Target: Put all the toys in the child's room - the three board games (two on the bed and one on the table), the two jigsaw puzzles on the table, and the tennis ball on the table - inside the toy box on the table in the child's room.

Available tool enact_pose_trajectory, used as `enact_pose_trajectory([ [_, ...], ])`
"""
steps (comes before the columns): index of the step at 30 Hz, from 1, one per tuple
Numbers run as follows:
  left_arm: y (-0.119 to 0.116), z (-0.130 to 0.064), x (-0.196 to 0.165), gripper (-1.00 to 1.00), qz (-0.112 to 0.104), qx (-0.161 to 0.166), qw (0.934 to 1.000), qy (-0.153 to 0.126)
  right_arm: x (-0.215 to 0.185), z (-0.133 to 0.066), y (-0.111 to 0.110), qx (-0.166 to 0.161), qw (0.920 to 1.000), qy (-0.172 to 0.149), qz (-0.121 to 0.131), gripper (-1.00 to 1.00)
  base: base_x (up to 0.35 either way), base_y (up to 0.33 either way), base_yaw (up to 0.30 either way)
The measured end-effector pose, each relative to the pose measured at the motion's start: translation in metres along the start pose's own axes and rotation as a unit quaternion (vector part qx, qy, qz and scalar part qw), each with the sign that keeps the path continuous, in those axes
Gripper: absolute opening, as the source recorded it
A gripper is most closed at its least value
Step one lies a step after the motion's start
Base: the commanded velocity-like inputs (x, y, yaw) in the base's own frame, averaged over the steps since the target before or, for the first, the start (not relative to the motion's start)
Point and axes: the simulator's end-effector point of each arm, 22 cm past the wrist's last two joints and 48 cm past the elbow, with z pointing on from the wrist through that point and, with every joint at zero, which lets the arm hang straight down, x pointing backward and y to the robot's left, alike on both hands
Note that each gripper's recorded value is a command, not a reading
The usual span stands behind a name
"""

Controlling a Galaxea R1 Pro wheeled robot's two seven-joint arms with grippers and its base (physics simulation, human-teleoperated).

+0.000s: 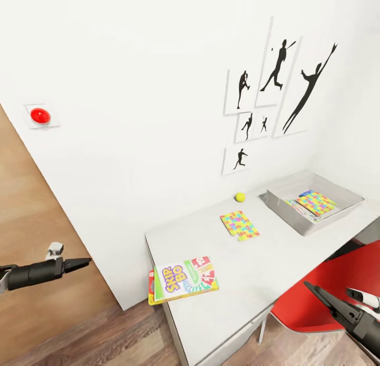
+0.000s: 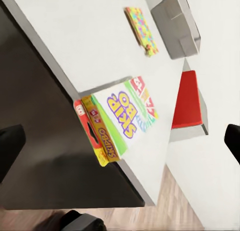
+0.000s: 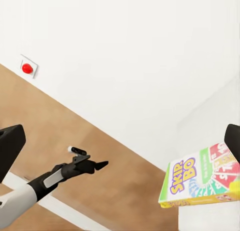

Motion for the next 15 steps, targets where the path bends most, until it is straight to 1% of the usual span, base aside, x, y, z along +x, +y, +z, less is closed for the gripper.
enact_pose_trajectory([
  [6, -0.002, 0.007, 0.007, 1.00, 0.001, 0.001, 0.9999, 0.011, -0.001, 0.000, 0.002, -0.002, 1.0000, -0.001, -0.003, 1.00, 0.000, 0.046, -0.227],
  [15, 0.000, 0.022, 0.025, 1.00, 0.009, -0.009, 0.9989, 0.045, -0.003, 0.000, 0.006, -0.006, 1.0000, -0.003, -0.005, 1.00, 0.000, 0.018, -0.227],
])
